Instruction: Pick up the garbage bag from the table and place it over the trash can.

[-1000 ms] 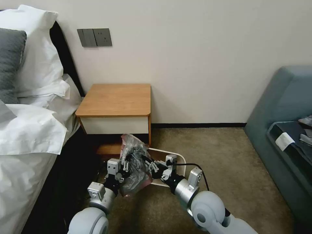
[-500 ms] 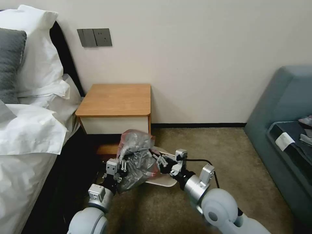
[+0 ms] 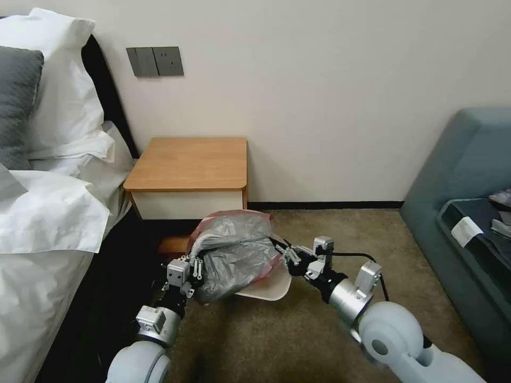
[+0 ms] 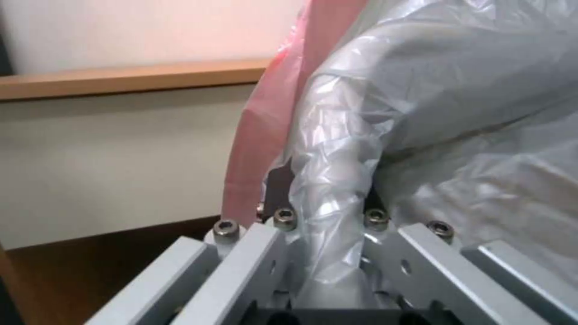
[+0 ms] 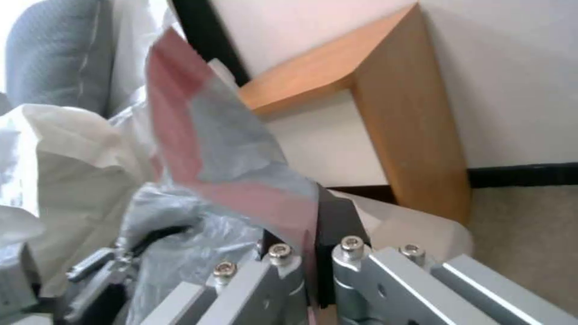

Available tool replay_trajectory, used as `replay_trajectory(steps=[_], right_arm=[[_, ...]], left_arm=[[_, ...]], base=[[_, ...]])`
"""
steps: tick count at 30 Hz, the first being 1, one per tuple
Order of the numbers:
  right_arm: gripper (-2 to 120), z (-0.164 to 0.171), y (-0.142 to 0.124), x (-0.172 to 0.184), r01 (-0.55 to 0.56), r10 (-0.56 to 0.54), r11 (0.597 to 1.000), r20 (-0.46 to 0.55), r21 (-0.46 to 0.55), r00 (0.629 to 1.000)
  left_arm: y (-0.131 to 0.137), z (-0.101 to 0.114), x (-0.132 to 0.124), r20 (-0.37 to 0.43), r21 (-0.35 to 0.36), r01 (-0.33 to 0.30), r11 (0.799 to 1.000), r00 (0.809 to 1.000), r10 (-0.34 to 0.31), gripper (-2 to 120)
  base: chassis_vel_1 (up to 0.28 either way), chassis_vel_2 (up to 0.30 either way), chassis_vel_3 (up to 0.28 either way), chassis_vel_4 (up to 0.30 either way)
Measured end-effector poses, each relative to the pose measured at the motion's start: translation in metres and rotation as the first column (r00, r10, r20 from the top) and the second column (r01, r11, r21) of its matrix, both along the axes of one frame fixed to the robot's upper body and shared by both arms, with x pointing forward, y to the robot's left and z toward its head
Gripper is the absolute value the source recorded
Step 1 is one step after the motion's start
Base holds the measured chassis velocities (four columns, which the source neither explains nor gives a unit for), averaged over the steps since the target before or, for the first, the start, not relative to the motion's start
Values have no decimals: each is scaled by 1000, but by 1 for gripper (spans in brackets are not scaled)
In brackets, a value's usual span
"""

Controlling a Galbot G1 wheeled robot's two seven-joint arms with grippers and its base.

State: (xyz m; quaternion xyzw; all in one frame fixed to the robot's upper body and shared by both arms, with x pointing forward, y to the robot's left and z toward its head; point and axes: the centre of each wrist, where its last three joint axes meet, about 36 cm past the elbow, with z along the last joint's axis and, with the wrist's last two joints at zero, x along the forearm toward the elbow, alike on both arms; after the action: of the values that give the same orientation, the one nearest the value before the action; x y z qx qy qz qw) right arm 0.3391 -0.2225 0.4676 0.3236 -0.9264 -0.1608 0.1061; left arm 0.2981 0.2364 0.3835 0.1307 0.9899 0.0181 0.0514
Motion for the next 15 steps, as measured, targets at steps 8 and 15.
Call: replay_trajectory(steps=[8, 15], right_arm=[[0, 4, -25, 3, 30, -31, 998, -6, -58, 1000], [-1, 5, -39, 3, 43, -45, 994, -19, -99, 999]], left_arm=[[4, -1, 0, 24, -41, 12, 999, 1000, -11, 3], [5, 1, 3, 28, -71, 12, 997, 1000, -10, 3]], base=[[0, 0, 0, 0], [0, 0, 0, 0]])
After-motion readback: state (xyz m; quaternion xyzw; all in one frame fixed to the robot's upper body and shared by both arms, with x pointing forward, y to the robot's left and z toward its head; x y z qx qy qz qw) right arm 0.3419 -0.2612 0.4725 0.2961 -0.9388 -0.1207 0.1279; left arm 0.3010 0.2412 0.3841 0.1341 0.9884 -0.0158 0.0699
